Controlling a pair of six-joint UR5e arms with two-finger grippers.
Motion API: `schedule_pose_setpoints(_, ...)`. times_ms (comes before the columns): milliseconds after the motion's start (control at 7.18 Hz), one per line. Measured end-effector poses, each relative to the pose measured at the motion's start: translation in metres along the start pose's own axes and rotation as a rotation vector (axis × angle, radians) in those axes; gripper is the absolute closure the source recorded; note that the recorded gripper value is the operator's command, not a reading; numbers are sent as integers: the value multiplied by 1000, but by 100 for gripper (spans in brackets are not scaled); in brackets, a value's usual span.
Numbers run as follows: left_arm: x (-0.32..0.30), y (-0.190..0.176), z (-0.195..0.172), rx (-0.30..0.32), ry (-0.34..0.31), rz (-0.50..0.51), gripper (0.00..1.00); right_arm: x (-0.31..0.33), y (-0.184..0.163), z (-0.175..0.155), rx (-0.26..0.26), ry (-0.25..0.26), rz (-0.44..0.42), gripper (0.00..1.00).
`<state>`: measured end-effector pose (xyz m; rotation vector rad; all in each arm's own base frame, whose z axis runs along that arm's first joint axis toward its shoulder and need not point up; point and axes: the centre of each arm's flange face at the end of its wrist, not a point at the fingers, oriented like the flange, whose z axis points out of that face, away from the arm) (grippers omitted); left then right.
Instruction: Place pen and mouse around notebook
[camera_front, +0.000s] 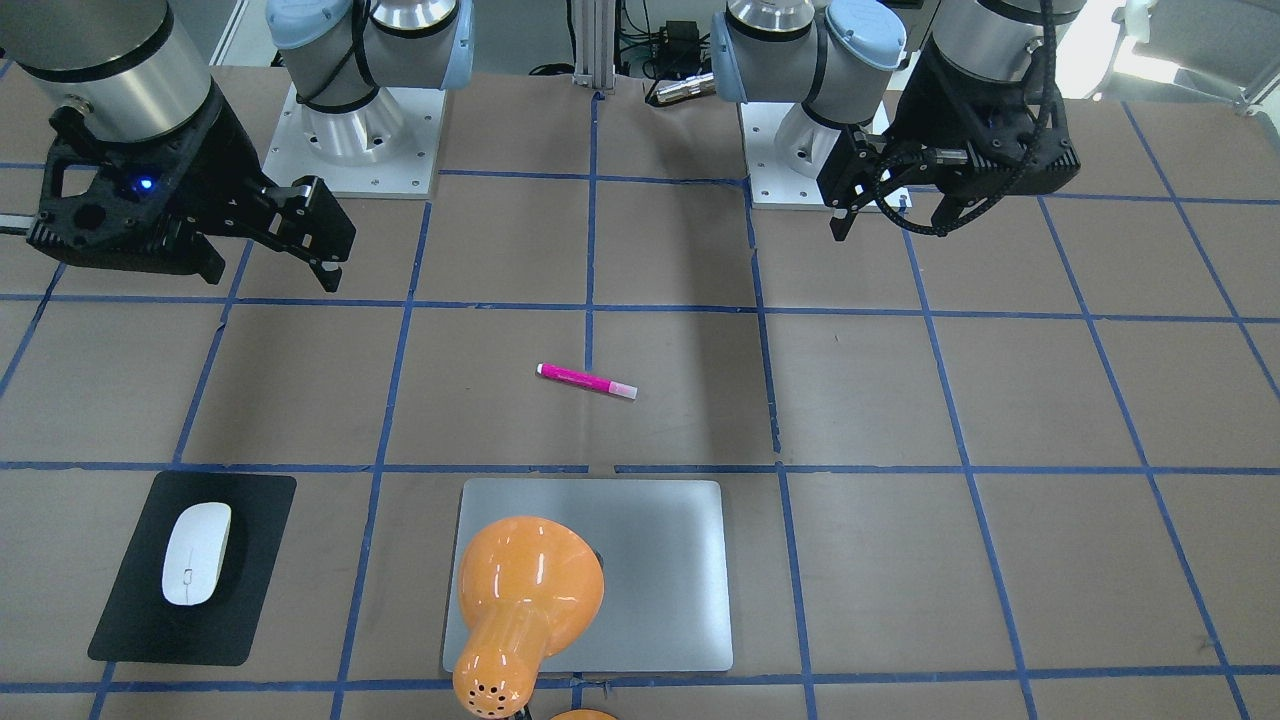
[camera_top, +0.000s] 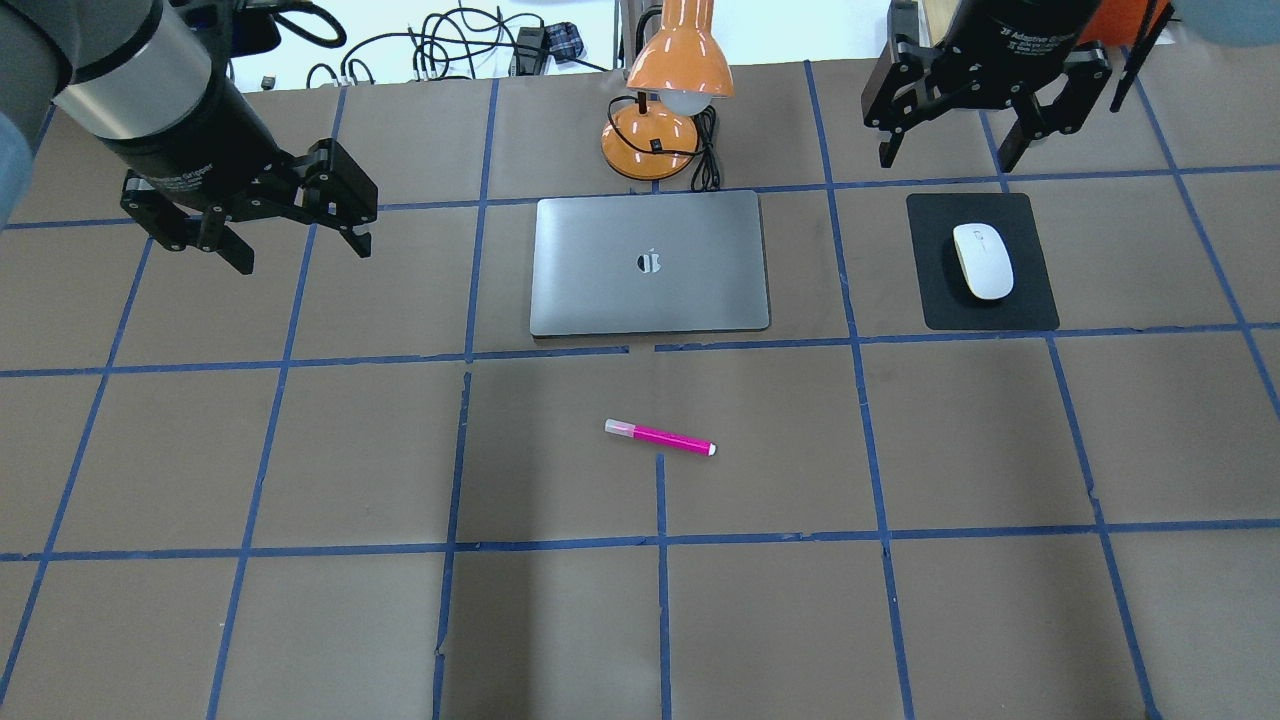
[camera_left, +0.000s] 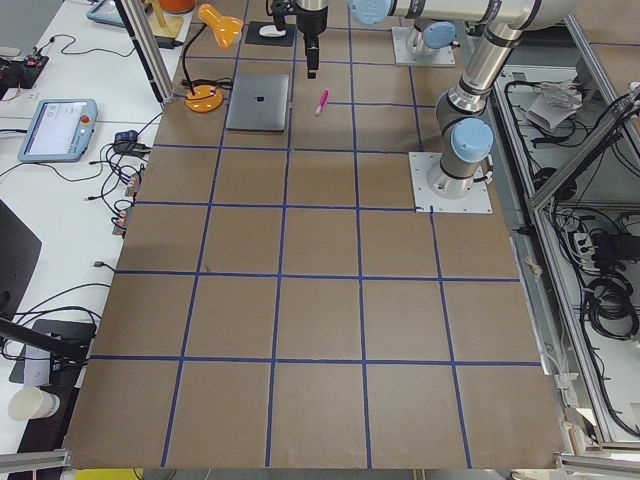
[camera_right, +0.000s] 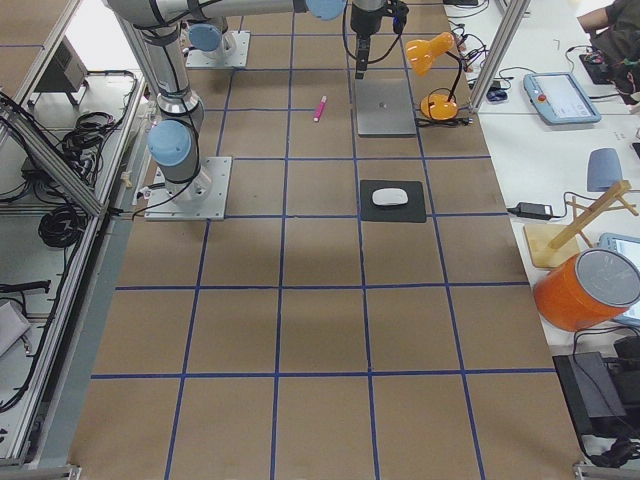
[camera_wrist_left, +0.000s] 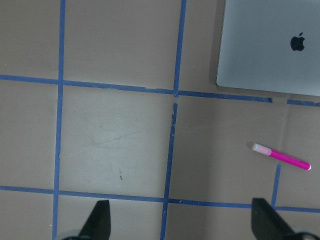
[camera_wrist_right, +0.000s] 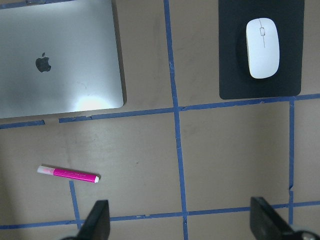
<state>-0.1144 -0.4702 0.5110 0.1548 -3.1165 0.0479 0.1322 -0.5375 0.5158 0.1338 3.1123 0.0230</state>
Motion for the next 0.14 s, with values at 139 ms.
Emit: schedule_pose_setpoints(139, 0, 0, 0, 0, 0, 0, 0, 0, 0, 0, -1, 1, -1, 0)
